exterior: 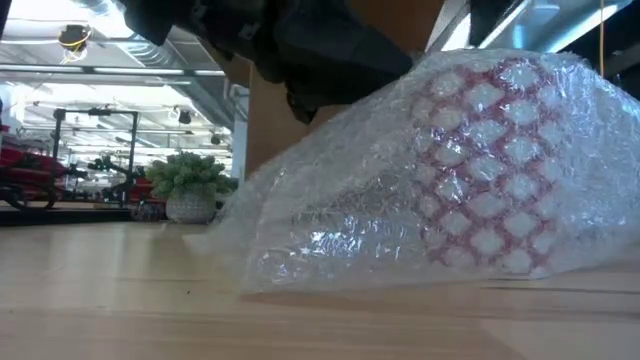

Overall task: Wrap mug
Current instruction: Wrap the red mug with bubble wrap

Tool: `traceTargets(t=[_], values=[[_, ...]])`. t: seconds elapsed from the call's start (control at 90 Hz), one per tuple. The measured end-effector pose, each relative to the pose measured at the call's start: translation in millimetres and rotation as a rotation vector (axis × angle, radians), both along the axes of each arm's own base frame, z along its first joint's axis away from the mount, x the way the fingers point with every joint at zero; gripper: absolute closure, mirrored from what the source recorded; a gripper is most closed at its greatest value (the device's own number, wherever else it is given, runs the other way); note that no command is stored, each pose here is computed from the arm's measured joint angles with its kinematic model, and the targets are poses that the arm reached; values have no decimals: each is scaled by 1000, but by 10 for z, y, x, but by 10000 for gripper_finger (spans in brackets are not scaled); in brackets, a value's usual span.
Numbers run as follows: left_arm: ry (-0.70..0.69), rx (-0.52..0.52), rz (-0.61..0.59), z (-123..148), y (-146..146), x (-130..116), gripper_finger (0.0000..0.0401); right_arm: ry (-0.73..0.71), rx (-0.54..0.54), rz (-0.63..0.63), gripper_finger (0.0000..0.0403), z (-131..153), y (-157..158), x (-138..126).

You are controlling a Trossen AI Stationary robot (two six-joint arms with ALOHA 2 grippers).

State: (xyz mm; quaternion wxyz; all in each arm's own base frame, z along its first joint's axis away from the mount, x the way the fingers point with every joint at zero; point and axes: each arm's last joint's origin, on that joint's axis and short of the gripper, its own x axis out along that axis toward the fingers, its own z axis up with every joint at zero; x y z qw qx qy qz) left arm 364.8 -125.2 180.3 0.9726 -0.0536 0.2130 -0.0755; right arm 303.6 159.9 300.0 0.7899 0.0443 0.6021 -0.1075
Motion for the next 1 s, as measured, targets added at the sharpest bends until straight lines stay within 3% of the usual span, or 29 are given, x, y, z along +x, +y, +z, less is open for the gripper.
traceTargets(t=[0.133,0.322,0.589,0.767,1.0], values=[[2,-10,5,0,0,0,281,36,1,-19,166,-90,88,-248],[0,-14,6,3,0,1,281,167,38,-50,166,-547,244,-519],[1,-22,9,3,0,1,281,167,9,-116,166,-997,333,-744],[3,-19,9,0,0,0,281,-13,141,-133,166,-1144,374,-566],[28,7,-6,-9,9,-17,281,-152,173,-144,166,-1269,303,-251]])
